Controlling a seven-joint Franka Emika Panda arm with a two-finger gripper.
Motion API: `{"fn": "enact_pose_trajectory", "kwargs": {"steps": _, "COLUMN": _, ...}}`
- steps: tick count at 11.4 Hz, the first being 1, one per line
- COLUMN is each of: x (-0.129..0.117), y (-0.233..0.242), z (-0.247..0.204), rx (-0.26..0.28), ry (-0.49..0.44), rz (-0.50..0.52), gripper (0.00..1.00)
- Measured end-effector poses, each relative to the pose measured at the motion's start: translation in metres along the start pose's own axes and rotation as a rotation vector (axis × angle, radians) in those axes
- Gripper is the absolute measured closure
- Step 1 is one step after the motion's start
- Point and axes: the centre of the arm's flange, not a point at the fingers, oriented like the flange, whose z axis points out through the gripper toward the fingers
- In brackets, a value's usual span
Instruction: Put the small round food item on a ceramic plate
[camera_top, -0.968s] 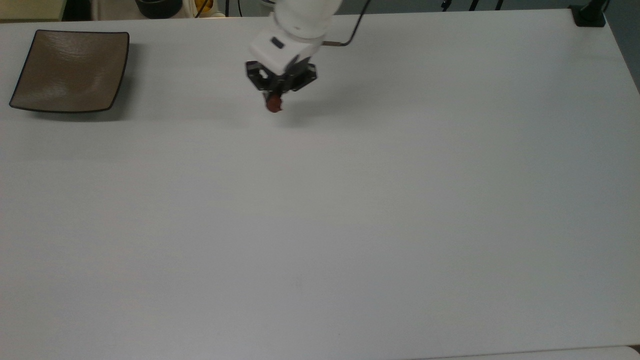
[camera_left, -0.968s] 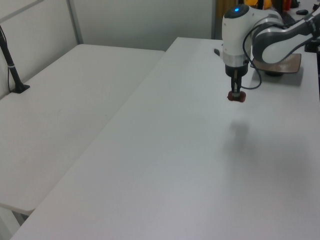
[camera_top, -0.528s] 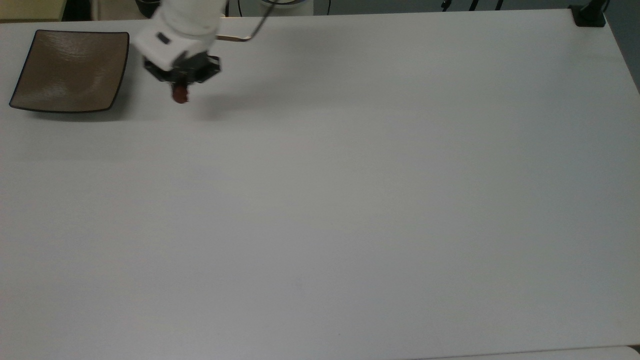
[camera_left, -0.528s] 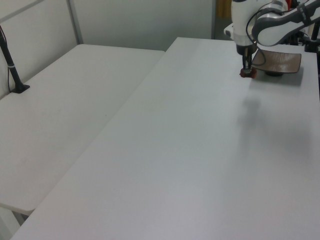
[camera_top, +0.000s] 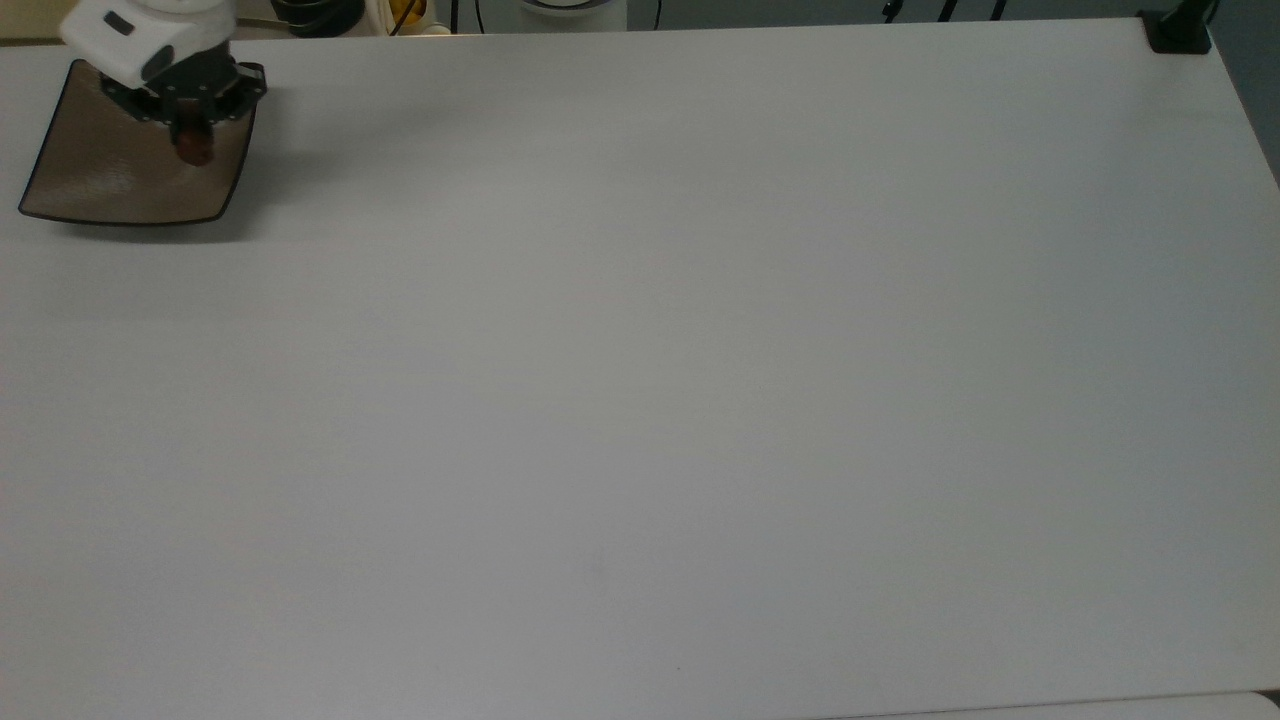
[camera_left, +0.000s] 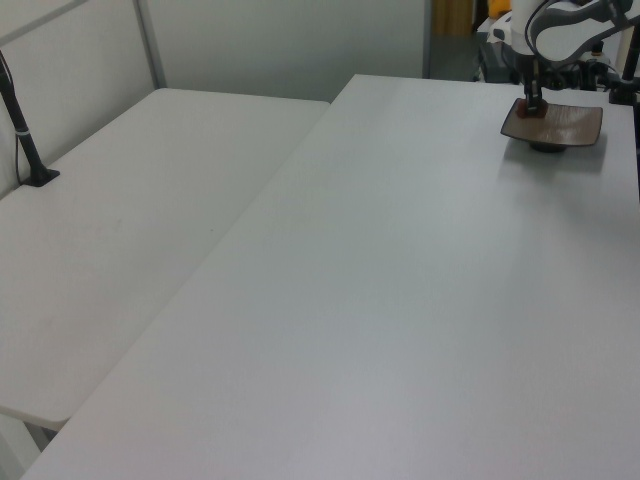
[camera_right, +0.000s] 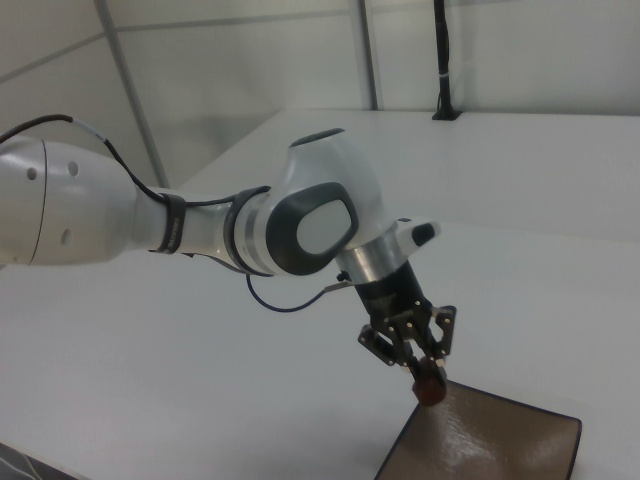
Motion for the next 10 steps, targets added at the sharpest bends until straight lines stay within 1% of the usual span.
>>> {"fn": "enact_pose_trajectory", "kwargs": {"steps": 1, "x": -0.007, "y": 0.010, "z": 0.004, "rx": -0.007, "ry": 0.008, "rz": 0.008, "gripper": 0.65}}
{"fn": "enact_pose_trajectory", "kwargs": {"steps": 2, "x": -0.010, "y": 0.015, "z": 0.008, "rx": -0.012, "ry": 0.013, "rz": 0.008, "gripper": 0.52}}
{"fn": "enact_pose_trajectory", "kwargs": {"steps": 5, "x": -0.008, "y": 0.014, "z": 0.013, "rx": -0.011, "ry": 0.010, "rz": 0.004, "gripper": 0.06}}
{"fn": "enact_pose_trajectory", "kwargs": {"steps": 6, "x": -0.008, "y": 0.014, "z": 0.012, "rx": -0.012, "ry": 0.011, "rz": 0.005, "gripper": 0.00}}
{"fn": "enact_pose_trajectory", "kwargs": {"steps": 7, "x": -0.008, "y": 0.015, "z": 0.010, "rx": -0.012, "ry": 0.016, "rz": 0.009, "gripper": 0.00}}
{"fn": "enact_pose_trajectory", "kwargs": {"steps": 8, "x": -0.008, "y": 0.017, "z": 0.005, "rx": 0.001, "ry": 0.036, "rz": 0.034, "gripper": 0.00}}
{"fn": "enact_pose_trajectory", "kwargs": {"steps": 9, "x": -0.009, "y": 0.018, "z": -0.004, "rx": 0.044, "ry": 0.069, "rz": 0.087, "gripper": 0.00}}
{"fn": "enact_pose_trajectory", "kwargs": {"steps": 10, "x": -0.014, "y": 0.017, "z": -0.018, "rx": 0.110, "ry": 0.098, "rz": 0.154, "gripper": 0.00}}
